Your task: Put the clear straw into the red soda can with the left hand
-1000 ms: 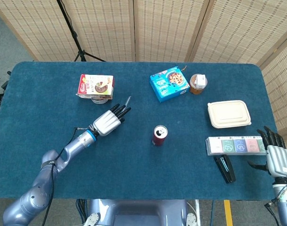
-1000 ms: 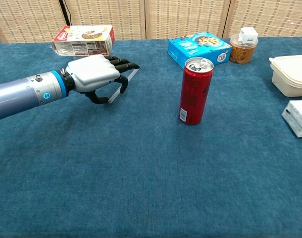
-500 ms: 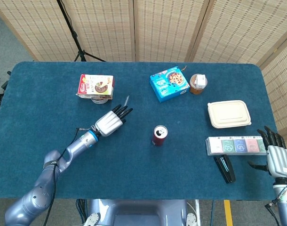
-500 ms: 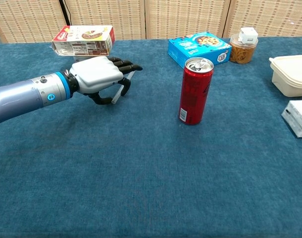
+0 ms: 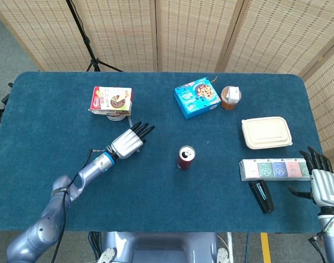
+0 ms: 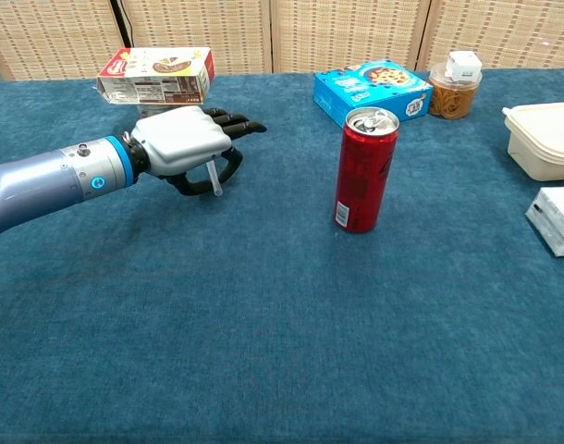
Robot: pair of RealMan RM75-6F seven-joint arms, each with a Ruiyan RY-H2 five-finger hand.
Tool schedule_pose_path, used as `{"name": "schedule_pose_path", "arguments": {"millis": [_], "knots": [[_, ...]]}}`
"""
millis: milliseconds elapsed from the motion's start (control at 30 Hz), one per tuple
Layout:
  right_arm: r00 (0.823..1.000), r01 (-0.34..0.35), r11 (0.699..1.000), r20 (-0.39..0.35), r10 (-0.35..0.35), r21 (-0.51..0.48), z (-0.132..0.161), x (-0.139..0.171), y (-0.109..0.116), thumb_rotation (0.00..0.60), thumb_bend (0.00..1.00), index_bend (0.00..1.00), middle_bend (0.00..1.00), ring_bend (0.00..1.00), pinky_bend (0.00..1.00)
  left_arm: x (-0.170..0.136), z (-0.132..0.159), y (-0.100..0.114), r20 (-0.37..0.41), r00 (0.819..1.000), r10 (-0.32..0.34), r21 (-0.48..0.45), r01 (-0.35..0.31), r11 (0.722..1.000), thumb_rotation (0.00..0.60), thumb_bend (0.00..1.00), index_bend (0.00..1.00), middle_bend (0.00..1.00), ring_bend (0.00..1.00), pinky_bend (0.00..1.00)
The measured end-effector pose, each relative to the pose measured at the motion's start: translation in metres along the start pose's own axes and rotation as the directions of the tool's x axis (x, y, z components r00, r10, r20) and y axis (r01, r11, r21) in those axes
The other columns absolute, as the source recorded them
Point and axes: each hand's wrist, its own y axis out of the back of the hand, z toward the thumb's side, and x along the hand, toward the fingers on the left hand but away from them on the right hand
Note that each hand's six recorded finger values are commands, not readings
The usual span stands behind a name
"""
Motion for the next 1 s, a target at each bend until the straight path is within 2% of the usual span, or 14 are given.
{"name": "schedule_pose_path", "arguments": {"millis": [300, 433, 533, 633, 767, 833, 867, 933, 1000], "knots": [[1.000, 0.000, 1.000, -0.001, 0.000, -0.002, 0.000, 0.000, 0.000, 0.600, 0.00, 0.10, 0.00, 0.00, 0.00, 0.000, 0.002, 0.004, -0.002, 1.000, 0.023, -0.025, -0.023, 0.999, 0.600, 0.42, 0.62, 0.00, 0.00, 0.12], [1.000, -0.002, 1.000, -0.004, 0.002, -0.003, 0.001, 0.001, 0.000, 0.600, 0.00, 0.10, 0.00, 0.00, 0.00, -0.001, 0.001, 0.016, -0.007, 0.996, 0.083, -0.081, -0.084, 0.993, 0.600, 0.42, 0.62, 0.00, 0.00, 0.12], [1.000, -0.005, 1.000, -0.007, 0.005, -0.003, 0.002, 0.001, -0.001, 0.600, 0.00, 0.10, 0.00, 0.00, 0.00, -0.002, -0.002, 0.030, -0.022, 0.988, 0.150, -0.155, -0.152, 0.976, 0.600, 0.42, 0.62, 0.00, 0.00, 0.12], [1.000, -0.009, 1.000, -0.009, 0.009, -0.003, 0.003, 0.002, -0.002, 0.600, 0.00, 0.10, 0.00, 0.00, 0.00, -0.003, -0.005, 0.040, -0.051, 0.979, 0.198, -0.270, -0.204, 0.941, 0.600, 0.42, 0.62, 0.00, 0.00, 0.12], [1.000, -0.011, 1.000, -0.011, 0.011, -0.003, 0.003, 0.002, -0.003, 0.600, 0.00, 0.10, 0.00, 0.00, 0.00, -0.004, -0.011, 0.052, -0.090, 0.969, 0.232, -0.462, -0.247, 0.852, 0.600, 0.42, 0.62, 0.00, 0.00, 0.12], [1.000, -0.012, 1.000, -0.010, 0.012, -0.003, 0.003, 0.002, -0.003, 0.600, 0.00, 0.10, 0.00, 0.00, 0.00, -0.006, -0.014, 0.057, -0.099, 0.966, 0.239, -0.526, -0.254, 0.812, 0.600, 0.42, 0.62, 0.00, 0.00, 0.12], [1.000, -0.012, 1.000, -0.010, 0.012, -0.003, 0.003, 0.002, -0.003, 0.600, 0.00, 0.10, 0.00, 0.00, 0.00, -0.008, -0.016, 0.061, -0.102, 0.965, 0.241, -0.573, -0.255, 0.779, 0.600, 0.42, 0.62, 0.00, 0.00, 0.11], [1.000, -0.012, 1.000, -0.011, 0.012, -0.003, 0.003, 0.002, -0.003, 0.600, 0.00, 0.10, 0.00, 0.00, 0.00, -0.011, -0.018, 0.066, -0.105, 0.965, 0.240, -0.616, -0.252, 0.746, 0.600, 0.42, 0.62, 0.00, 0.00, 0.09], [1.000, -0.015, 1.000, -0.012, 0.015, 0.000, 0.004, 0.002, -0.004, 0.600, 0.00, 0.10, 0.00, 0.00, 0.00, -0.015, -0.020, 0.073, -0.104, 0.967, 0.231, -0.673, -0.239, 0.700, 0.600, 0.41, 0.62, 0.00, 0.00, 0.05]]}}
